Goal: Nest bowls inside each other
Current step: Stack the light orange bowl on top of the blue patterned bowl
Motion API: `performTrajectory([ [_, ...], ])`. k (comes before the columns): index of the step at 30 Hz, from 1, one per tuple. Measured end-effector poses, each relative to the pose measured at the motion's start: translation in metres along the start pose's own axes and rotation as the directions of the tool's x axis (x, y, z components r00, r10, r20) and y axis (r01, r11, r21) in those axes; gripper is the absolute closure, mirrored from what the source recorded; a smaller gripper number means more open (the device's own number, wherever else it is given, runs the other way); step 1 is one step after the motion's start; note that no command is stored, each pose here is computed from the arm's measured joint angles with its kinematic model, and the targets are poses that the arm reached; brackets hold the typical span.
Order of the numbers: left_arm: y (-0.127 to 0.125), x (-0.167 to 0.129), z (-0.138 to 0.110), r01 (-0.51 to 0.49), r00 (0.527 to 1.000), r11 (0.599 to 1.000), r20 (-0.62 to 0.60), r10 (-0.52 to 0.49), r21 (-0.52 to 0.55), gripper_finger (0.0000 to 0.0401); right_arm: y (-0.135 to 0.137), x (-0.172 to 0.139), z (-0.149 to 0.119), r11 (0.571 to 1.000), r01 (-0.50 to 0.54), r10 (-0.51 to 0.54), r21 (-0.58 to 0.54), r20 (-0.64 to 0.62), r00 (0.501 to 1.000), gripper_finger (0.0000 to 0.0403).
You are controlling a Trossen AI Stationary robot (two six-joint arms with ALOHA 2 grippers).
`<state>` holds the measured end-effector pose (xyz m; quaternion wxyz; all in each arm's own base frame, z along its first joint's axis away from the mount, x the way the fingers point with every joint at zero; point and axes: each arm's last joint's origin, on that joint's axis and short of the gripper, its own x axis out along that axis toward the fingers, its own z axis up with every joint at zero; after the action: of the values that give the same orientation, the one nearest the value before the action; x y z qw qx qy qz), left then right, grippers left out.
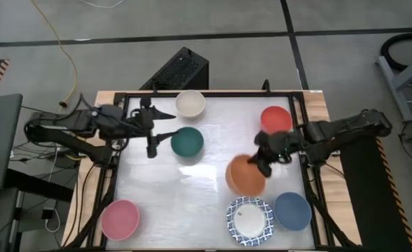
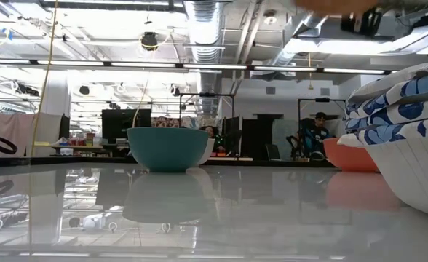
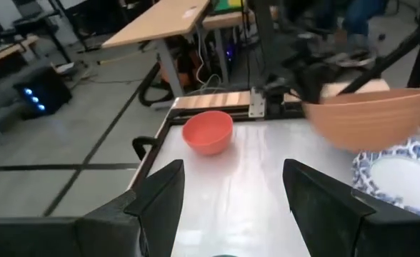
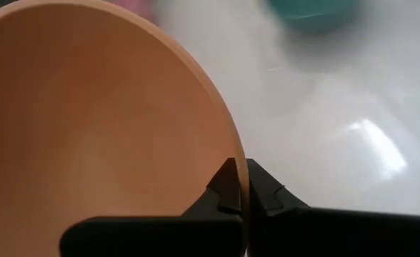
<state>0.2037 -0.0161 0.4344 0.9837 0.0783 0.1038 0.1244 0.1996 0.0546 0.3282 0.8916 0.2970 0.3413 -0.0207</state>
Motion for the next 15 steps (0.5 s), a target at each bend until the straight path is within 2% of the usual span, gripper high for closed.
performTrajectory([
  [5,0.006,-0.013,0.001,-0.003,1.000,0.999,0.014,0.004,-0.040,0.0172,0.028,0.015,-0.017,0.994,-0.104,0.102,-0.026,-0.054,0.993,0.0395],
  [15,0.008,-0.019,0.000,-0.002,1.000,0.999,0.004,0.003,-0.041,0.0173,0.050,0.051,-0.054,0.998,-0.059,0.067,0.039,-0.246,0.967,0.0394],
])
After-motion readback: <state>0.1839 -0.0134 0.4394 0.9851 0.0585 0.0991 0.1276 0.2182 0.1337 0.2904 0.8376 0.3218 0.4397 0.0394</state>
